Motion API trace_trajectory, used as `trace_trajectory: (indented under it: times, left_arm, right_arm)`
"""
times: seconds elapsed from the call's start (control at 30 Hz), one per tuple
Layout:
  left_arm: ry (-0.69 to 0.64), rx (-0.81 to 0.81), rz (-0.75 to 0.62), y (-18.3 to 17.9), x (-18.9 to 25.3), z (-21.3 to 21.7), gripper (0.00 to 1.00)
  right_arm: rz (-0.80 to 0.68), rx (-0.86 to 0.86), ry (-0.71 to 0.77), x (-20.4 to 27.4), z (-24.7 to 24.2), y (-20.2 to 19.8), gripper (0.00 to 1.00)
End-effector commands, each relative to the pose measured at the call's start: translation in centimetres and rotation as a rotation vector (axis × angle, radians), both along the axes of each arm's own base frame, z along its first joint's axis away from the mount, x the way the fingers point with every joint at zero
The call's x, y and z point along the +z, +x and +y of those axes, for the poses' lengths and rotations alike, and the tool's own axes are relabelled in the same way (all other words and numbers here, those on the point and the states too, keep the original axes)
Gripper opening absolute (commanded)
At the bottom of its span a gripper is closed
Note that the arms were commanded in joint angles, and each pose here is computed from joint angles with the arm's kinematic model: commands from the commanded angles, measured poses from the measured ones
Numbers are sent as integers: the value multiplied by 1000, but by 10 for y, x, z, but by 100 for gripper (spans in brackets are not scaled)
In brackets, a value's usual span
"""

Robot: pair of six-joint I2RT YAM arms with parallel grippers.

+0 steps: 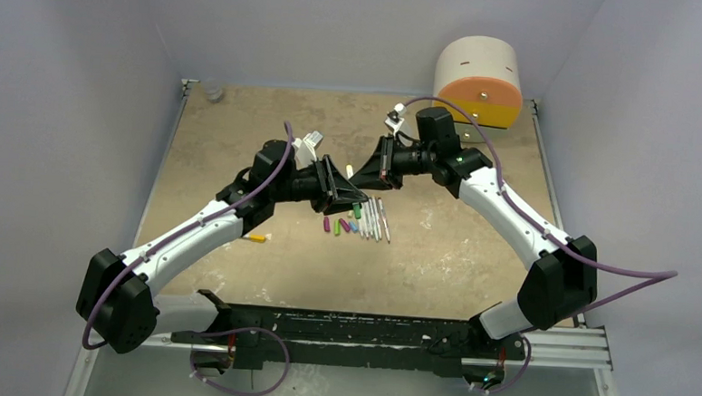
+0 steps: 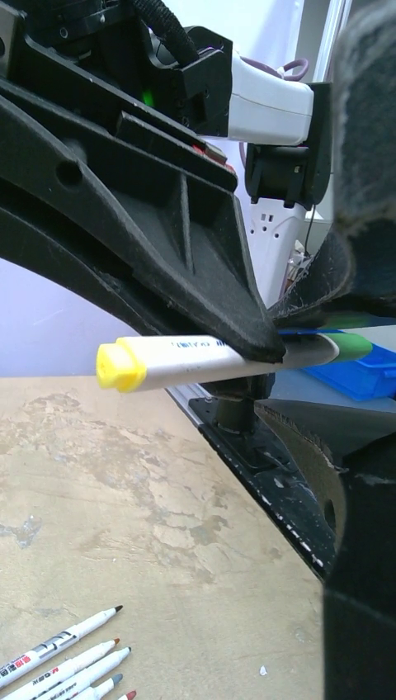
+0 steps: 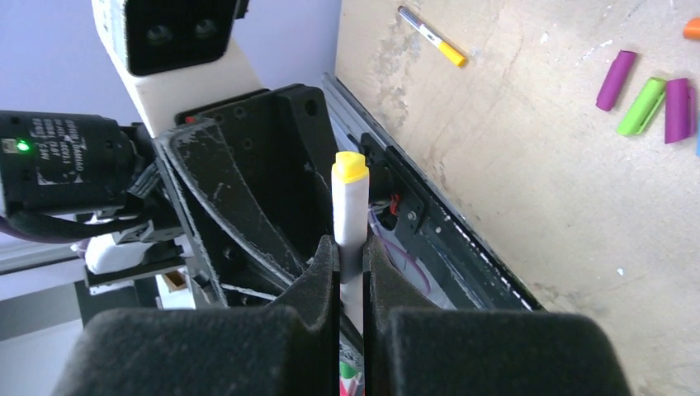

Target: Open the pen caps

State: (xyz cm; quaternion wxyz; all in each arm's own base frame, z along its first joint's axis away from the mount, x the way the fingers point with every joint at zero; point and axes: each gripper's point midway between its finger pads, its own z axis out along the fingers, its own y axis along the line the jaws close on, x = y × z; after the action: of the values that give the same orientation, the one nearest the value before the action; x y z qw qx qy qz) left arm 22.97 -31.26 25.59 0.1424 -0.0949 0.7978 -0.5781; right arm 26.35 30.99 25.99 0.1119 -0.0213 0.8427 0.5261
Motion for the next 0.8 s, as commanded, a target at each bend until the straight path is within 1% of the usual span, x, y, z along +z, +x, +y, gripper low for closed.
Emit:
trace_trajectory:
  times: [0.0, 0.2, 0.23, 0.33, 0.5, 0.6, 0.77]
  left_arm:
    - [-53, -10, -96, 1, 30, -1, 32]
    - [-56, -2, -99, -1, 31, 2, 30]
    - [-58, -1, -102, -1, 32, 2, 28]
    - [-66, -1, -103, -4, 33, 3, 19]
    - [-89, 5, -103, -7, 36, 5, 14]
    - [-87, 2, -97, -9, 34, 5, 14]
    - [-75, 1, -87, -12, 32, 6, 21]
  right_arm:
    - [-16, -7, 75, 24, 7, 4, 0]
    - [-7, -39, 89, 24, 9, 9, 0]
    - [-4, -42, 88, 24, 9, 9, 0]
    - [0, -55, 89, 23, 8, 11, 0]
    - [2, -77, 94, 23, 6, 13, 0]
    - [-1, -93, 96, 24, 4, 17, 0]
    - [-11, -112, 105, 28, 2, 24, 0]
